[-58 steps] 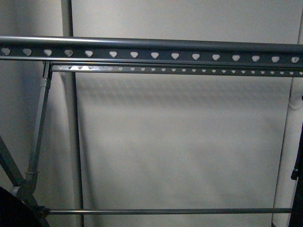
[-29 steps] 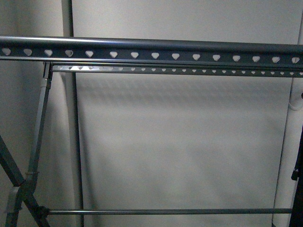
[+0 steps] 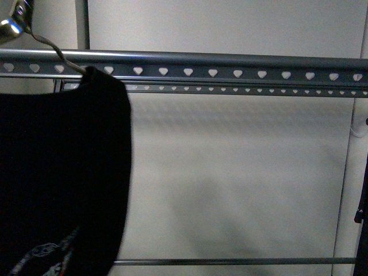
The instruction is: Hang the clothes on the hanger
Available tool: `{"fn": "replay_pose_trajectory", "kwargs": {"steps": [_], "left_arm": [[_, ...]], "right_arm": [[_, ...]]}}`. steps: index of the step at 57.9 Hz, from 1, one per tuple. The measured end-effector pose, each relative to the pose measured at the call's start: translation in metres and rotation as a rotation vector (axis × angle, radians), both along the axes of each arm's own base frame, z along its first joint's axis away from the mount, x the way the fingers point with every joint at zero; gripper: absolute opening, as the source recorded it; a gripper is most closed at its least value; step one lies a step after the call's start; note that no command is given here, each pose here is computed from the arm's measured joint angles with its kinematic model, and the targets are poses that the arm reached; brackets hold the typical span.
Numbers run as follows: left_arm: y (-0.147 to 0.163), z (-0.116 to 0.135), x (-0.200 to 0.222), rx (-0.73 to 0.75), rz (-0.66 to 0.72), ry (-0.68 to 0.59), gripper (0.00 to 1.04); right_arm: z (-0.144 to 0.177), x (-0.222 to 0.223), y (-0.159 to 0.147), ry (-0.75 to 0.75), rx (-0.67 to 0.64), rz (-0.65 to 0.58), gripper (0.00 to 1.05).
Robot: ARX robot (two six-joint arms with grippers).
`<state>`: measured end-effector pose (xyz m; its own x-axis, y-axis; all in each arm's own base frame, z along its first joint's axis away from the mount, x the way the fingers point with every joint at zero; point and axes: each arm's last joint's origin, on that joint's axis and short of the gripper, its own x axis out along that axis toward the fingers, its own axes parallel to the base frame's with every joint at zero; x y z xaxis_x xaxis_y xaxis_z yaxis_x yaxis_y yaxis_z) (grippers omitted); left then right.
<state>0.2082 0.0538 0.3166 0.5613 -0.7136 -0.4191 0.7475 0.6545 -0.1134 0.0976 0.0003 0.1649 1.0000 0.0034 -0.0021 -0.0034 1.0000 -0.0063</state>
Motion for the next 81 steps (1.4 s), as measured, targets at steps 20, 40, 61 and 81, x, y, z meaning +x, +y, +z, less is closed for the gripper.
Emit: {"fn": "replay_pose_trajectory", "kwargs": {"steps": [20, 40, 61, 81], "left_arm": [[-0.025, 0.000, 0.062, 0.445, -0.471, -0.583, 0.04], [-0.089, 0.004, 0.079, 0.579, -0.637, -0.926, 0.04], [-0.090, 0.003, 0.080, 0.573, -0.623, -0.920, 0.04], [-0.088, 0.003, 0.080, 0.589, -0.610, -0.912, 0.04]], "right_arm": [[0.000, 0.000, 0.000, 0.000, 0.000, 0.001, 0.97], [0.000, 0.000, 0.000, 0.000, 0.000, -0.001, 0.97], [0.000, 0.001, 0.000, 0.028, -0.002, 0.097, 0.97], [0.080, 0.048, -0.059, 0.009, -0.368, 0.734, 0.97]]}}
